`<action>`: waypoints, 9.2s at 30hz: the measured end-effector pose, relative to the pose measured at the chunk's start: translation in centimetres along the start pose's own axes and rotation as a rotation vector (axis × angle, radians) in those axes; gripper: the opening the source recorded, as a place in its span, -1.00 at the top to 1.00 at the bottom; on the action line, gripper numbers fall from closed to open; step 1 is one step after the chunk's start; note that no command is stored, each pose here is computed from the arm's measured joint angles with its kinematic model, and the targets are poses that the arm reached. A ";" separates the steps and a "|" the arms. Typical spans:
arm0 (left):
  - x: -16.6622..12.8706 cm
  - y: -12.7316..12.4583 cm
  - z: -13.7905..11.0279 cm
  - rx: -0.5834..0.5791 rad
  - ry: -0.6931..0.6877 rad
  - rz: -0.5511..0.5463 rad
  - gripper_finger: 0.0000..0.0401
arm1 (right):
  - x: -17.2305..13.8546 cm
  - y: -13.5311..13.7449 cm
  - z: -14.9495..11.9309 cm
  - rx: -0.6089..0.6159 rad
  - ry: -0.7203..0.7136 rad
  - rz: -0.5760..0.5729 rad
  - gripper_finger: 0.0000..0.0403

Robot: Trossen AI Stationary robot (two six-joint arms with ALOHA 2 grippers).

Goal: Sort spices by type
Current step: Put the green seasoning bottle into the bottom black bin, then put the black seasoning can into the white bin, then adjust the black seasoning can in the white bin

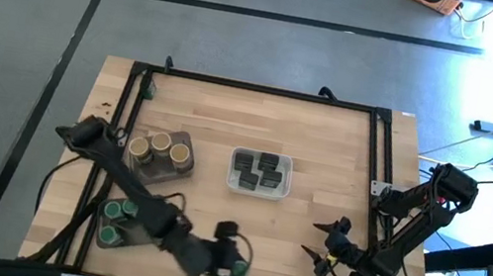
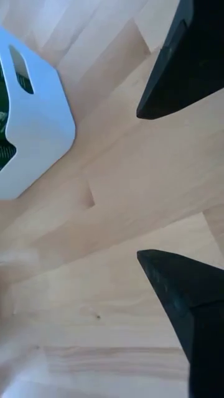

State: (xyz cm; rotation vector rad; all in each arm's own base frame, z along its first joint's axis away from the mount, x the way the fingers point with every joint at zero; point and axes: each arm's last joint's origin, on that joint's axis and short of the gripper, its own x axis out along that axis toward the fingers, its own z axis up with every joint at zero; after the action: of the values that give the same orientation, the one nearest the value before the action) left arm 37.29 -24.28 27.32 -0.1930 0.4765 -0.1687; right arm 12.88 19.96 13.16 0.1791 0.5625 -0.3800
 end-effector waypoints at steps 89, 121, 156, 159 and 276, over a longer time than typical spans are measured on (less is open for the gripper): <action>-17.3 -2.7 -10.0 -0.307 0.253 0.511 -0.63 | -3.4 3.2 5.2 -0.061 0.255 0.108 -0.78; -3.1 1.1 -7.2 -0.184 0.020 0.458 -0.63 | -11.3 8.0 8.3 -0.369 1.164 0.452 -0.78; -2.5 1.1 -7.2 -0.186 -0.002 0.446 -0.63 | -7.5 10.4 0.3 -0.652 1.198 0.221 0.41; -2.4 1.4 -7.0 -0.189 -0.004 0.453 -0.63 | -7.4 10.4 0.4 -0.648 1.197 0.217 0.42; -0.8 19.5 -6.6 0.076 0.198 0.287 0.78 | 9.5 -6.4 14.9 -0.539 0.355 -0.469 -0.10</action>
State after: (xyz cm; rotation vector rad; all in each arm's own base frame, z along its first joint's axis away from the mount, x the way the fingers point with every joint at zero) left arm 35.72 -6.20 17.60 -0.0318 0.6874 0.0762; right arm 24.93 7.27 19.96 -0.4209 1.0414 -0.6403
